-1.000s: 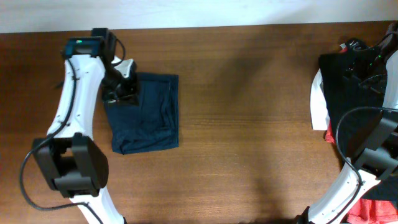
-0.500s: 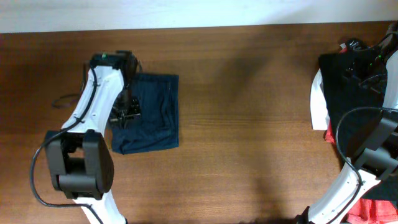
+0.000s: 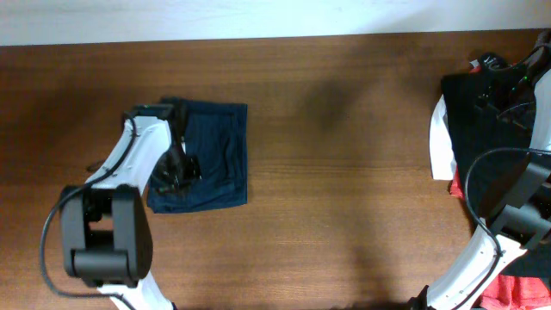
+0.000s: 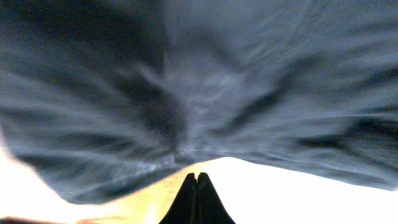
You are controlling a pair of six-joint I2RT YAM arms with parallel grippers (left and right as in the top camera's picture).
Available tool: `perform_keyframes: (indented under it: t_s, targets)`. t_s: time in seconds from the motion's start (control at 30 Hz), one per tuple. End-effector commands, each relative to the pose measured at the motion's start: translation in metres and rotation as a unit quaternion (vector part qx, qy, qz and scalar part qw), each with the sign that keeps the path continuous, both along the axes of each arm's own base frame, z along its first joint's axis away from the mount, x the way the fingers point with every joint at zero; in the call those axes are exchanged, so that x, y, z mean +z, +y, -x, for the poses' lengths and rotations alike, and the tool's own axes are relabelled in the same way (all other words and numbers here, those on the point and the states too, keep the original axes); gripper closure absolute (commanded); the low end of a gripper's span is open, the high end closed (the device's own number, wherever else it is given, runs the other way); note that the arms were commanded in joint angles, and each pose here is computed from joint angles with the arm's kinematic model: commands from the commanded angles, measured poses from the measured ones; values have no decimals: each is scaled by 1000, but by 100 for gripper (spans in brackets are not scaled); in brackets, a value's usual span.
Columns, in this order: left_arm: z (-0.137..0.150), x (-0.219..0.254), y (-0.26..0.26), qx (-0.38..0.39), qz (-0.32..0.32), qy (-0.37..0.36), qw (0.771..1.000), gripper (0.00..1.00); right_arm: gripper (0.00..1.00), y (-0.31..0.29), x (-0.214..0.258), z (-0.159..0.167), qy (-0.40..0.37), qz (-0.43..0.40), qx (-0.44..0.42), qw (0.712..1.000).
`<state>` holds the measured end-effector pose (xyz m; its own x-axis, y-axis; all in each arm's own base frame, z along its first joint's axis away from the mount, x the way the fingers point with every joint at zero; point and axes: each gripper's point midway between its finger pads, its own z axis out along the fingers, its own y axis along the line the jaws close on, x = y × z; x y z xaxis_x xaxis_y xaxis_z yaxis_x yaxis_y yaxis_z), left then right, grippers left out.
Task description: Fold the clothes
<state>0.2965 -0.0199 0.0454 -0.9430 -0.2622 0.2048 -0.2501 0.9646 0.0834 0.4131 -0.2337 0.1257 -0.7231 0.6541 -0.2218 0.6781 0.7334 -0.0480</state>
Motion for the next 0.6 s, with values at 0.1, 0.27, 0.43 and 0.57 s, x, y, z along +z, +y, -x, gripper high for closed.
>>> perform_keyframes:
  t_s: [0.1,0.27,0.43,0.57]
  targets:
    - [-49,87,14,-9,-38,-167,985,15,1,-2,12,-1,-12,9,0,1000]
    - [-50,82,57,50,-51,-169,983,79,1,-2,12,-1,-11,9,0,1000]
    - [-53,38,52,60,-16,-183,981,99,1,-2,12,-1,-11,9,0,1000]
    - [-39,4,51,60,-16,-170,983,99,1,-2,12,-1,-12,9,0,1000]
